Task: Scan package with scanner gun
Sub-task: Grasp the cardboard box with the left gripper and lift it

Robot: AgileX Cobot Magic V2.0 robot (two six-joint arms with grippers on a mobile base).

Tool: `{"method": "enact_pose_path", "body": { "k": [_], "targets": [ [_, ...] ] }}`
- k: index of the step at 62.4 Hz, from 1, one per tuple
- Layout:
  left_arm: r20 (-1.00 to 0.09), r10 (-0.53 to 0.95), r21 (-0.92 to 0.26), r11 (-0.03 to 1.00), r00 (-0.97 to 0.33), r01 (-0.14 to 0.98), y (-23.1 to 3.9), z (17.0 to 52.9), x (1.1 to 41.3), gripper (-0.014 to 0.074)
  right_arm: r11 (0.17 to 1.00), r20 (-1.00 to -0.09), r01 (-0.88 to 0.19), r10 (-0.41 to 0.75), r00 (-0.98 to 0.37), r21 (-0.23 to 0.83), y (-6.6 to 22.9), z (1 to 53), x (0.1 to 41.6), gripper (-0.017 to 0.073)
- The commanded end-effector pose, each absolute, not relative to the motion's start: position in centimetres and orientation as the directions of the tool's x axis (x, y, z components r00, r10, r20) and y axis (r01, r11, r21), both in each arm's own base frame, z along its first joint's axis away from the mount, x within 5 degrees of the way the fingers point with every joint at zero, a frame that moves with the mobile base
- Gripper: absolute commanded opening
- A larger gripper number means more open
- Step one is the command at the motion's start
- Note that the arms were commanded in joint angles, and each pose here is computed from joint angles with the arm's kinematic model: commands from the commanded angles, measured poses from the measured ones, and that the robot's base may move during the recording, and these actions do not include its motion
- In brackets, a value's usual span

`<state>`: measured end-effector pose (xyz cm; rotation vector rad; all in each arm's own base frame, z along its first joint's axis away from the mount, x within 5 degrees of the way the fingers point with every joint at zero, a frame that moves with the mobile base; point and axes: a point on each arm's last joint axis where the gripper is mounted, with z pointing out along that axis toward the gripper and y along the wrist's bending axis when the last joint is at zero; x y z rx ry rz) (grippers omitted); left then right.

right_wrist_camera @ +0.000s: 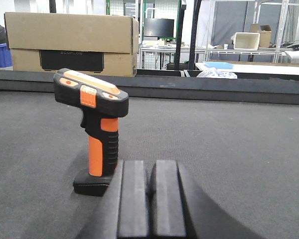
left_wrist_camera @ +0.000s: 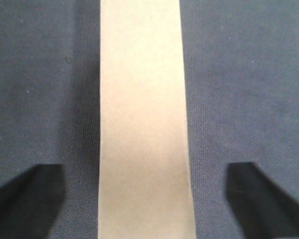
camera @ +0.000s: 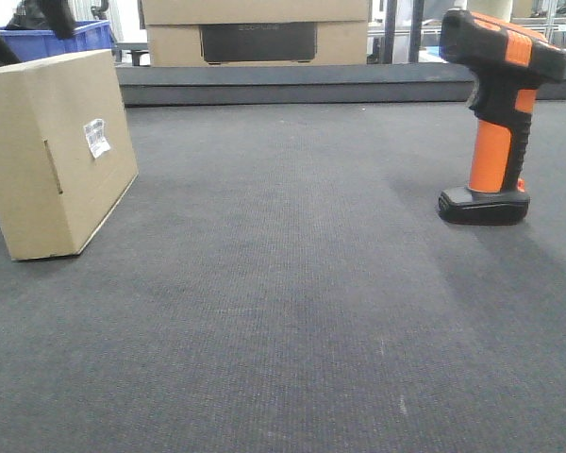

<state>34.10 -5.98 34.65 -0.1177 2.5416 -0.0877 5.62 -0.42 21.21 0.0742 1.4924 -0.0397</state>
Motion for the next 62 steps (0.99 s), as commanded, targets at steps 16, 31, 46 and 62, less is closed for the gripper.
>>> {"method": "enact_pose_path", "body": {
  "k": [16, 31, 46, 62],
  "targets": [
    [-0.473, -0.103, -0.072, 0.994, -0.875, -0.077, -6.6, 31.2, 36.1, 0.0601, 0.997, -0.995, 0.068, 0.019, 0.098, 0.026, -0.4, 21.4, 5.6, -0.0169],
    [-0.446, -0.103, -0.065, 0.995, -0.889, -0.082, -6.6, 30.3, 36.5, 0.0596, 0.997, -0.995, 0.068, 0.019, 0.098, 0.026, -0.4, 21.4, 5.6, -0.0169],
    [-0.439, -0.102, -0.062, 0.995, -0.893, -0.084, -6.6, 30.3, 36.4, 0.0020, 0.997, -0.995, 0.068, 0.019, 0.098, 0.026, -0.4, 21.4, 5.6, -0.0169],
    [-0.460, -0.121, -0.092, 0.992, -0.880, -0.088, -6.8, 33.0, 36.6, -0.0111, 0.997, -0.995, 0.068, 0.019, 0.098, 0.026, -0.4, 21.4, 5.6, -0.0169]
  ]
}}
